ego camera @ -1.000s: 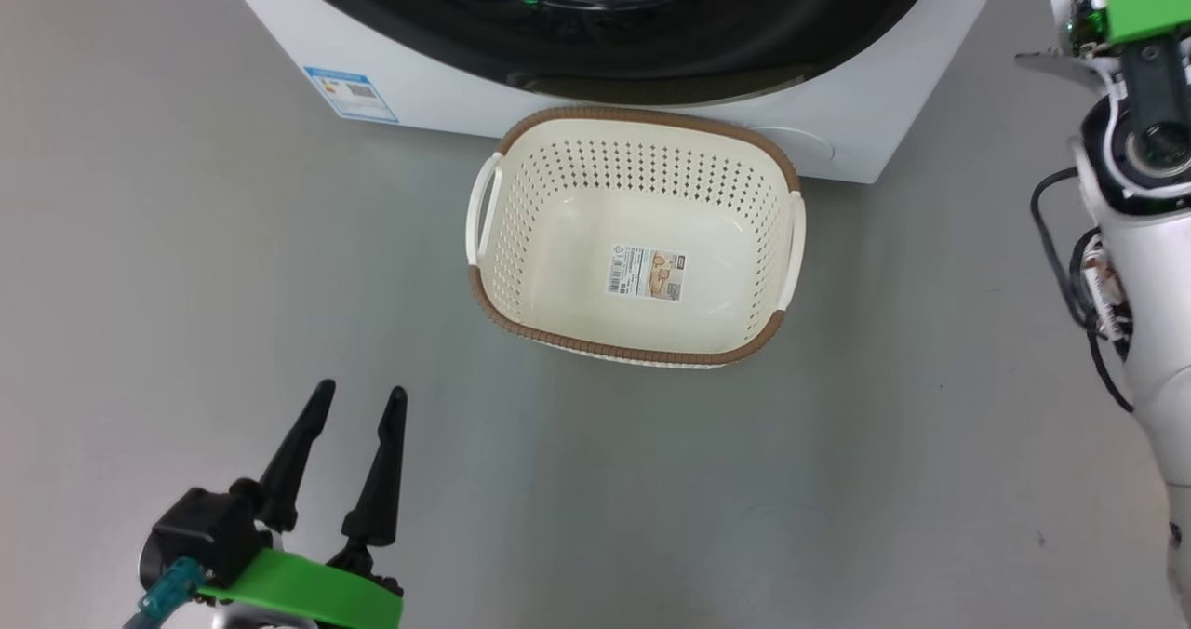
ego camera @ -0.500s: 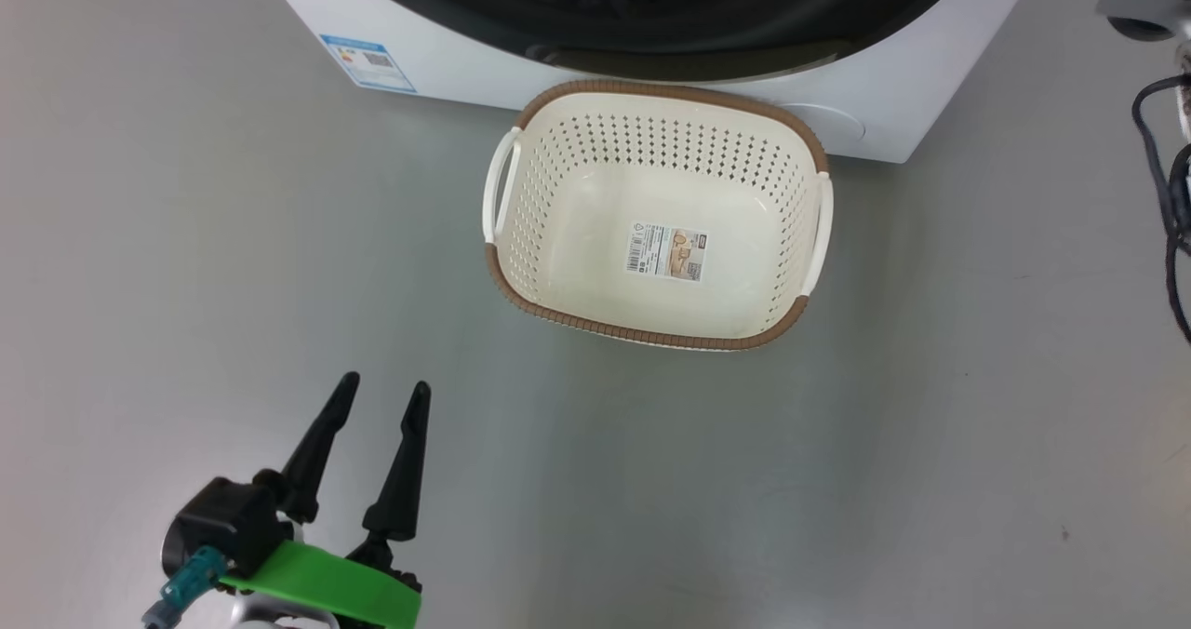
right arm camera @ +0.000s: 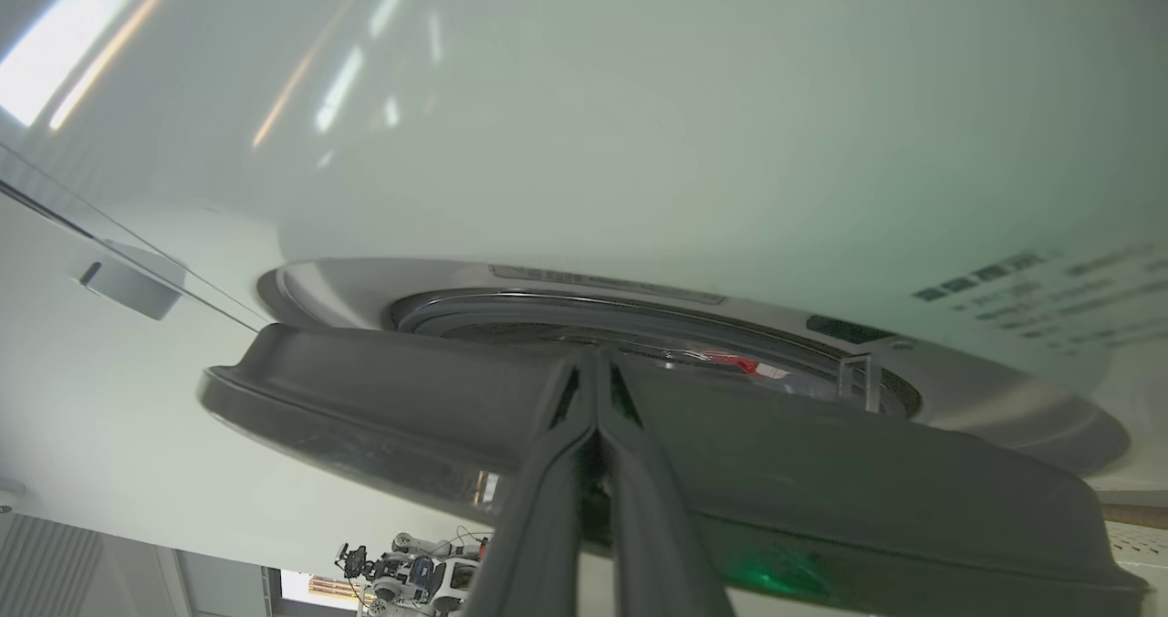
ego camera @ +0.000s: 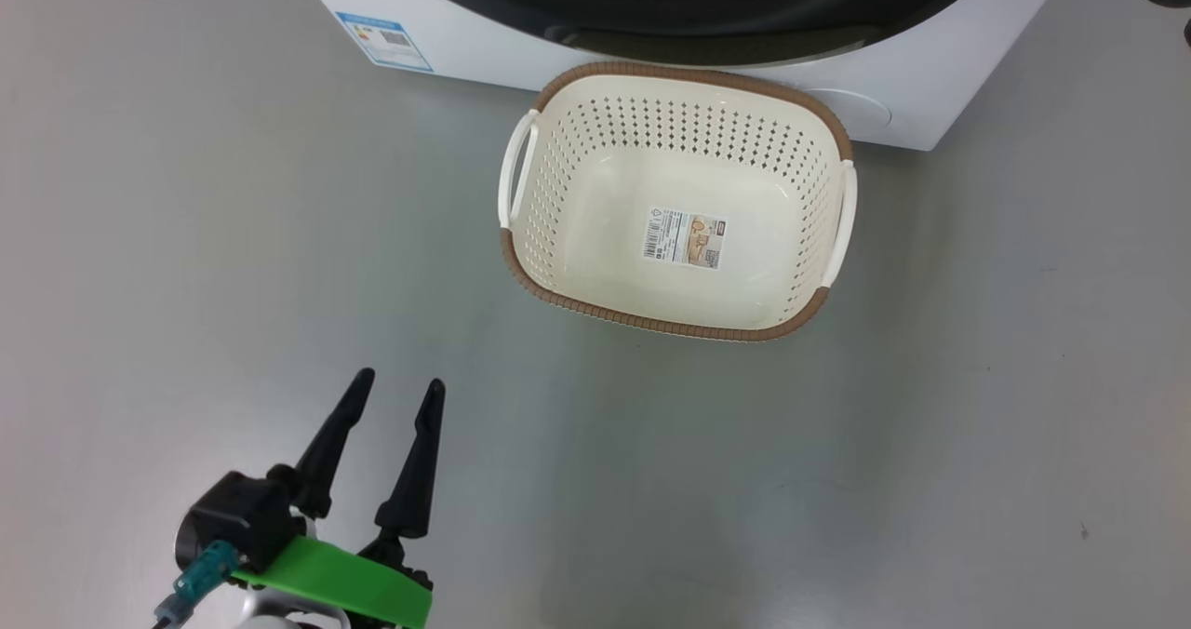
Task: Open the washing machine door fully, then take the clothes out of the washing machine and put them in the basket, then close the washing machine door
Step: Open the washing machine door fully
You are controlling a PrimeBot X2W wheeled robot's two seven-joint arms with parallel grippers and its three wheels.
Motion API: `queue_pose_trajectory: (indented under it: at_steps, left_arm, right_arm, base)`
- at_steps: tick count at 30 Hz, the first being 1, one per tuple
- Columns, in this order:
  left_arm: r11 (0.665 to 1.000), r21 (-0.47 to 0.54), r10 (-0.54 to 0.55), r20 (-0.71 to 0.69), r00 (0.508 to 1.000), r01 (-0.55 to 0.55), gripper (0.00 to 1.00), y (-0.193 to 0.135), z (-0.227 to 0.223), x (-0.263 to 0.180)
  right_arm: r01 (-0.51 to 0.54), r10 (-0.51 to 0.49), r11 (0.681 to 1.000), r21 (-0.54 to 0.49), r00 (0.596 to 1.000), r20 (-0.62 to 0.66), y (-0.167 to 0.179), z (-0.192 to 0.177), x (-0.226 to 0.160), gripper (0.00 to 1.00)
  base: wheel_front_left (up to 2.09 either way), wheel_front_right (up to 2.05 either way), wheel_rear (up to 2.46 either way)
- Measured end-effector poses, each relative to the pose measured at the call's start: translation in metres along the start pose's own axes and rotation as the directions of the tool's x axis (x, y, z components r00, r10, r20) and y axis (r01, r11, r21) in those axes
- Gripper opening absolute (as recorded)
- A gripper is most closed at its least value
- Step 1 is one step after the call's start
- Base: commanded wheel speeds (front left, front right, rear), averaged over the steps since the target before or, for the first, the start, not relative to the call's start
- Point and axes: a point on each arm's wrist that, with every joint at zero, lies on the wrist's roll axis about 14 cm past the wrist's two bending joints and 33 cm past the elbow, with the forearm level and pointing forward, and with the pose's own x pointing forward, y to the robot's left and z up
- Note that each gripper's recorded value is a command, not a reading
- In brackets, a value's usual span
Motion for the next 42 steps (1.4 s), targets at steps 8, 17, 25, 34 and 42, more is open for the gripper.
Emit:
queue_pose_trajectory:
  at_steps: [8, 17, 25, 34, 42]
  left_arm:
    - [1.0, -0.006, -0.001, 0.0, 1.0, 0.001, 1.0, -0.002, 0.0, 0.0]
    - [1.0, -0.016, -0.002, 0.004, 1.0, 0.002, 1.0, -0.004, 0.001, -0.001]
    - [1.0, -0.016, -0.008, 0.023, 1.0, 0.009, 1.0, -0.006, 0.007, 0.002]
    - [0.999, -0.02, -0.023, 0.054, 0.998, 0.025, 1.0, -0.011, 0.017, 0.0]
    - [0.999, -0.017, -0.049, 0.083, 0.995, 0.05, 1.0, -0.02, 0.027, 0.0]
  right_arm:
    - [0.02, -0.02, 1.0, -0.001, 0.998, -0.059, 0.002, -0.005, 0.006, 0.0]
    - [0.03, -0.03, 0.999, -0.012, 0.997, -0.074, 0.001, -0.01, 0.007, 0.0]
    - [0.026, -0.028, 0.999, -0.028, 0.995, -0.099, 0.007, -0.016, 0.007, 0.0]
    - [0.015, -0.022, 0.999, -0.044, 0.986, -0.165, 0.016, -0.034, -0.004, 0.0]
    - [0.015, -0.029, 0.998, -0.064, 0.973, -0.23, 0.02, -0.055, -0.02, 0.0]
  base:
    - [0.0, 0.0, 0.0]
    - [0.0, 0.0, 0.0]
    - [0.0, 0.0, 0.0]
    - [0.0, 0.0, 0.0]
    - [0.0, 0.0, 0.0]
